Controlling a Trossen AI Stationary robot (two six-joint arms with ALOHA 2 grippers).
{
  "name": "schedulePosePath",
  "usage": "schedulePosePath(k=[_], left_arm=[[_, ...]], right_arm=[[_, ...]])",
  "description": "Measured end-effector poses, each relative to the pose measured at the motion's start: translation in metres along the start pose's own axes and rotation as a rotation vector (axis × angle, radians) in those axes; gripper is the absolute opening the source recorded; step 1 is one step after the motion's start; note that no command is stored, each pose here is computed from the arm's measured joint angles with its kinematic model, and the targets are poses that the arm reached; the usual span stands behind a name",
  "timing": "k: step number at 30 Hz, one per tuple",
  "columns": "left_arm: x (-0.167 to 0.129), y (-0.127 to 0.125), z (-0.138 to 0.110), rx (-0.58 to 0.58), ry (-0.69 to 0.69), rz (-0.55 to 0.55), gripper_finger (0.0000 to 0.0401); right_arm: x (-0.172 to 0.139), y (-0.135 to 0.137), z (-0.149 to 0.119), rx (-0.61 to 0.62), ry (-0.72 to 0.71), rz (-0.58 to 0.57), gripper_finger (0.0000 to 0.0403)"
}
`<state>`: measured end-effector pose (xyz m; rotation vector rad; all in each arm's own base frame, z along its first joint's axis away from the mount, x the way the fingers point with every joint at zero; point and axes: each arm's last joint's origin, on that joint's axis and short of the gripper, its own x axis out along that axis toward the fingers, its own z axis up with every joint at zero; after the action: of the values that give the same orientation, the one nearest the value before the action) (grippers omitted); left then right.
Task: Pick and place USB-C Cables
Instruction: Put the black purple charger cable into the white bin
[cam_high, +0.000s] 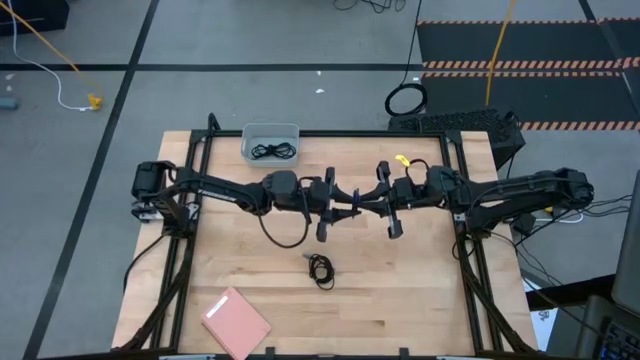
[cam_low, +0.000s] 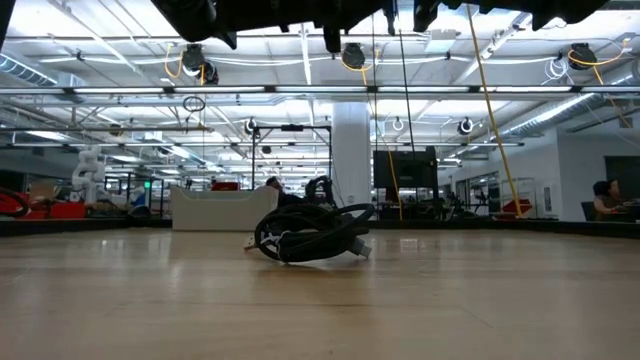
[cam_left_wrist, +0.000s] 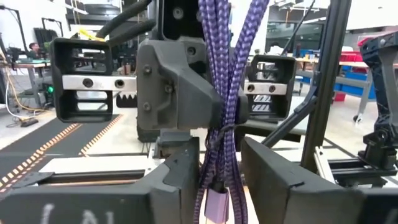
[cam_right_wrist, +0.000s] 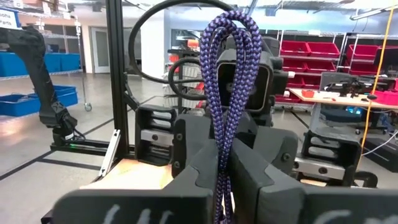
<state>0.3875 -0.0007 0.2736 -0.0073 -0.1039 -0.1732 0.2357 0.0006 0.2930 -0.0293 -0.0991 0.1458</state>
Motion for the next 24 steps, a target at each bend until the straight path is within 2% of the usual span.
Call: schedulePosePath(k=[10, 13, 16, 24], left_arm=[[-0.001, 0.006, -0.002, -0.004, 0.023, 0.008, 0.0018], [-0.002, 0.010, -0.002, -0.019, 0.026, -0.016, 0.0017], [-0.003, 0.012, -0.003, -0.038, 0.032, -0.040, 0.0032], [-0.004, 0.013, -0.003, -0.052, 0.053, -0.039, 0.0048]], right_arm=[[0.000, 0.000, -0.001, 0.011, 0.011, -0.004, 0.0018], [0.000, 0.000, -0.001, 0.011, 0.012, -0.007, 0.0032], [0.000, 0.000, -0.002, 0.012, 0.019, -0.007, 0.0046], [-0.006, 0.001, 0.002, 0.013, 0.027, -0.007, 0.0077]])
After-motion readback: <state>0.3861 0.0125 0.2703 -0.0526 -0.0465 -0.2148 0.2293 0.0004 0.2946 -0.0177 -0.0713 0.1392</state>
